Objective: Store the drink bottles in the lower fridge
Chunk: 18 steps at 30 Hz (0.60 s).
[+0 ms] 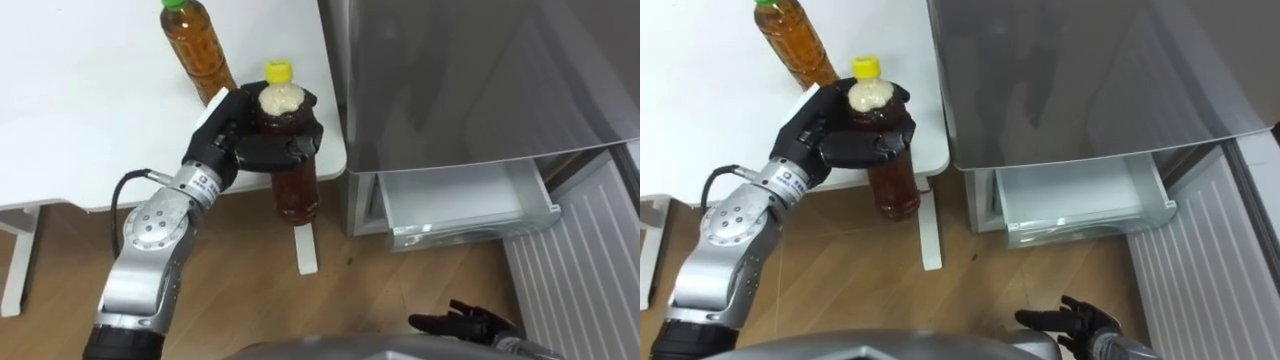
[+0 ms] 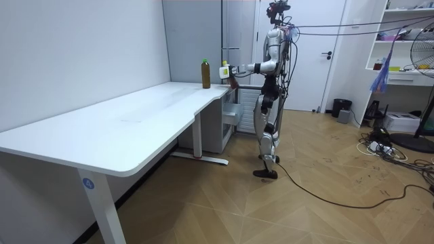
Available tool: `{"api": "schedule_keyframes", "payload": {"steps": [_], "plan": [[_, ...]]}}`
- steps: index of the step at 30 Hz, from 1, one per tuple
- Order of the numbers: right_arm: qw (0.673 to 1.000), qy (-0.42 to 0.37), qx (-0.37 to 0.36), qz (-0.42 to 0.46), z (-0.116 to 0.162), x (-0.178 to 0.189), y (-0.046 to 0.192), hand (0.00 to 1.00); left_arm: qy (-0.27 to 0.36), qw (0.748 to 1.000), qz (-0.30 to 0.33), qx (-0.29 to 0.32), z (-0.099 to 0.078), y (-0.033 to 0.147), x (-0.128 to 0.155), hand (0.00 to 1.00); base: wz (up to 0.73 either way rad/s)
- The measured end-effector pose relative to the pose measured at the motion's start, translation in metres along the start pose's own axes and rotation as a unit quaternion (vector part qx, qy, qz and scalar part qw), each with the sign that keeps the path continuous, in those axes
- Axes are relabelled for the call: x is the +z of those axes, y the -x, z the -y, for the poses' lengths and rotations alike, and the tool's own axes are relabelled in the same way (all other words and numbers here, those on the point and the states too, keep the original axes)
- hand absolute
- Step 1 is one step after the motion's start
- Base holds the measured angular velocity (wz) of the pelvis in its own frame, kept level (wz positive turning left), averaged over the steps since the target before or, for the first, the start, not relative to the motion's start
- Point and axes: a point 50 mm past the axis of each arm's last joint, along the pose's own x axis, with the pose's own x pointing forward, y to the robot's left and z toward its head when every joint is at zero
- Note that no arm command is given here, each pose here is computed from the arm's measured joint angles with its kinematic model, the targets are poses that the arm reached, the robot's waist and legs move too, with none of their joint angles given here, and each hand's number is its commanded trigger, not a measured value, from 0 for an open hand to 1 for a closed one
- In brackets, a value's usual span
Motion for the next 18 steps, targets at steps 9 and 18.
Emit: {"api": "schedule_keyframes", "payload": {"steps": [9, 18], "plan": [[1.000, 0.027, 0.007, 0.008, -0.006, 0.008, -0.002, 0.00, -0.003, 1.000, -0.001, 0.001, -0.001, 0.000, 0.000, 1.00, 0.00], [0.994, 0.096, 0.047, 0.039, -0.022, 0.020, -0.002, 0.00, 0.025, 1.000, 0.007, 0.011, 0.003, -0.001, 0.000, 1.00, 0.00]]}}
